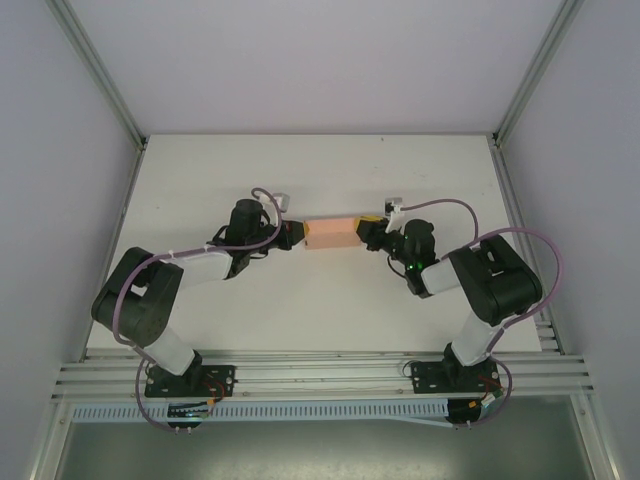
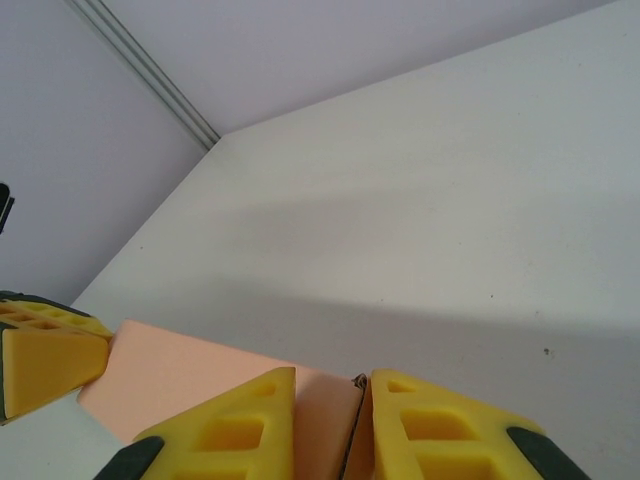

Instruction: Assemble paper box

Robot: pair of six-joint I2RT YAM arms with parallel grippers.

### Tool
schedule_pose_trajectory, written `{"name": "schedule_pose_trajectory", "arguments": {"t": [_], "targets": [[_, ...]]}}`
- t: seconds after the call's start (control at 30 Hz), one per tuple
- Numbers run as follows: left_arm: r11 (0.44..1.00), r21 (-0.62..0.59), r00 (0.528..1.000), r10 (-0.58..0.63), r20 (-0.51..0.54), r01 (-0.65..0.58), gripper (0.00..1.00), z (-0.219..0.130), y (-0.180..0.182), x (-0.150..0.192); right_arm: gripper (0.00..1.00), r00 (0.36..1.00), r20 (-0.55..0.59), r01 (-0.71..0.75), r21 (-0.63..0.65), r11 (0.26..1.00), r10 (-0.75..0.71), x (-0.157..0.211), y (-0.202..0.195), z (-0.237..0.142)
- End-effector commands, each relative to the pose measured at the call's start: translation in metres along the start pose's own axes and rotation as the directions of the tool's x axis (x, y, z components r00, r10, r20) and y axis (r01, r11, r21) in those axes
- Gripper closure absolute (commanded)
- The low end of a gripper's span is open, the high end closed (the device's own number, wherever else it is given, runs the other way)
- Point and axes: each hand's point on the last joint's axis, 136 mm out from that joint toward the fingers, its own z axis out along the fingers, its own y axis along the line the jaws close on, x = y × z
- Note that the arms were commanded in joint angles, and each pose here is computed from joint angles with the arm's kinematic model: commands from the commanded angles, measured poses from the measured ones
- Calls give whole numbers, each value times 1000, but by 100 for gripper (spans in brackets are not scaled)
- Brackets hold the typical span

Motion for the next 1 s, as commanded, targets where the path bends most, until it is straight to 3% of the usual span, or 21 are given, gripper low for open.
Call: {"name": "schedule_pose_trajectory", "arguments": {"t": [0.0,0.13,0.23,0.33,0.43,0.5,0.57,0.67,0.73,0.77,0.83,0.9,0.93,0.97], "targets": [[936,-340,931,-200,-305,90,100,-20,91,124,95,942,-323,-23,195,980,86,101,-50,-26],[946,-318,938,-166,-306,64,100,-14,83,106,91,938,-325,-53,196,979,116,86,-43,-19],[963,-262,948,-140,-288,63,98,-8,68,88,78,940,-312,-89,163,983,137,67,-29,-13],[968,-245,961,-110,-253,46,78,-7,56,63,72,940,-303,-109,159,981,154,44,-17,-5],[971,-240,973,-72,-218,18,71,-9,44,37,65,942,-298,-104,170,980,152,21,-8,2],[973,-230,981,-48,-189,4,60,-10,34,18,62,944,-296,-96,178,979,146,6,-2,6],[977,-211,988,-15,-152,-18,56,-11,23,-3,52,945,-296,-86,178,980,136,-9,3,10],[983,-178,995,31,-100,-48,39,-13,2,-36,41,954,-281,-61,176,983,110,-31,10,15],[986,-152,996,64,-67,-73,20,-16,-13,-56,39,960,-269,-38,162,986,81,-46,16,17],[986,-145,996,74,-54,-81,5,-19,-19,-63,38,961,-268,-25,155,988,66,-50,19,18],[983,-159,995,89,-39,-94,2,-25,-23,-71,32,962,-272,15,114,993,17,-61,28,18],[972,-205,993,115,2,-113,2,-36,-27,-90,17,955,-286,97,34,995,-83,-68,43,17],[961,-254,993,120,14,-113,1,-43,-23,-95,5,937,-297,177,-48,983,-184,-69,56,15],[947,-301,992,125,26,-112,2,-50,-19,-99,1,908,-306,252,-142,957,-285,-64,68,13]]}}
